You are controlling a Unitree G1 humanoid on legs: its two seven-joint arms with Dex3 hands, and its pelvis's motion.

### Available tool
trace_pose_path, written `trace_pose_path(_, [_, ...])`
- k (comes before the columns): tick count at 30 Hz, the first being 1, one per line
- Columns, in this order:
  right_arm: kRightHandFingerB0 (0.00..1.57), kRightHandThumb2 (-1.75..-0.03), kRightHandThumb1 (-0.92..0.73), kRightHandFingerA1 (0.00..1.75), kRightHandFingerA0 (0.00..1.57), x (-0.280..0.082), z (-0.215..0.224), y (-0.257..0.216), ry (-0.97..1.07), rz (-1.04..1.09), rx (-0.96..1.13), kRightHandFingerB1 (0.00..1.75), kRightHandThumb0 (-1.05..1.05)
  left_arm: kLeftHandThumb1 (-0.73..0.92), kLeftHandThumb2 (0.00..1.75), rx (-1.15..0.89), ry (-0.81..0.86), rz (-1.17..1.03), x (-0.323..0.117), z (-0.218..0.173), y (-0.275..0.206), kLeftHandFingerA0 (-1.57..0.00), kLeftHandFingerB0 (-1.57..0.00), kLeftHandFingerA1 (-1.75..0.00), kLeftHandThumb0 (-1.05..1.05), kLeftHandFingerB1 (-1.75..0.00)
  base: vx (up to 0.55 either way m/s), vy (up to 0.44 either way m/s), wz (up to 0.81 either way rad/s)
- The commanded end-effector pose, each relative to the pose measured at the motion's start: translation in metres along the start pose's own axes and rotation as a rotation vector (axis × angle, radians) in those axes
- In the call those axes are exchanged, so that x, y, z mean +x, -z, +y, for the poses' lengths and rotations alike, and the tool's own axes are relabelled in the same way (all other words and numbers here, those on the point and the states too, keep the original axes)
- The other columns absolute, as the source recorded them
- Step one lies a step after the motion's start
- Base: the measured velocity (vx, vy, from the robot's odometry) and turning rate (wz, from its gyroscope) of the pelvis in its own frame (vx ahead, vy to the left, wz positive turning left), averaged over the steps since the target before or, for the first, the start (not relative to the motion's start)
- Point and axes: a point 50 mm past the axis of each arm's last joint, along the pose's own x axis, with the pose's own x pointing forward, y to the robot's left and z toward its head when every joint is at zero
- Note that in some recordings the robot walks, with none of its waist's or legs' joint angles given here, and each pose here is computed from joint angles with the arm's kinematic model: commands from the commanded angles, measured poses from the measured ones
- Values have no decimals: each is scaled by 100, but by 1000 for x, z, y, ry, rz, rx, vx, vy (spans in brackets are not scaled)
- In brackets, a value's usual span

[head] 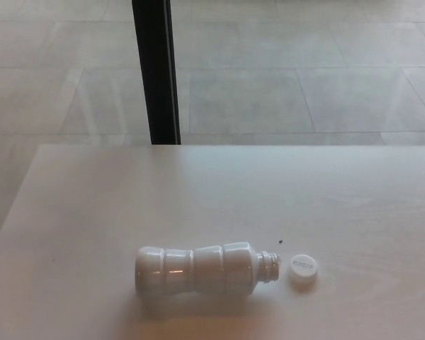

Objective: The robot uses its left hand to to lift the bottle kept on the middle of the desk and tilts it towards its right hand. It then uses its right hand to rotate its cap to open it and places the bottle and cap back on the desk

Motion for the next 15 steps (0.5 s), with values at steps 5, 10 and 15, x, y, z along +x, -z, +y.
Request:
trace_pose_path(5, [20, -84, -58, 53, 27, -2, -5, 6, -36, -23, 8, 42, -55, 61, 93, -41, -108, -201, -4, 15, -26, -23, -5, -56, -69, -43, 0, 0, 0])
trace_pose_path(10, [24, -61, -71, 40, 28, -2, -2, 5, -75, -29, -17, 30, -49, 62, 91, -8, -107, -192, -2, 12, -27, -24, -7, -54, -70, -45, 0, 0, 0])
trace_pose_path(15, [19, -62, -71, 40, 23, -2, 1, 6, -130, -22, -10, 28, -49, 62, 91, -16, -103, -200, -1, 11, -29, -26, -9, -55, -69, -46, 0, 0, 0])
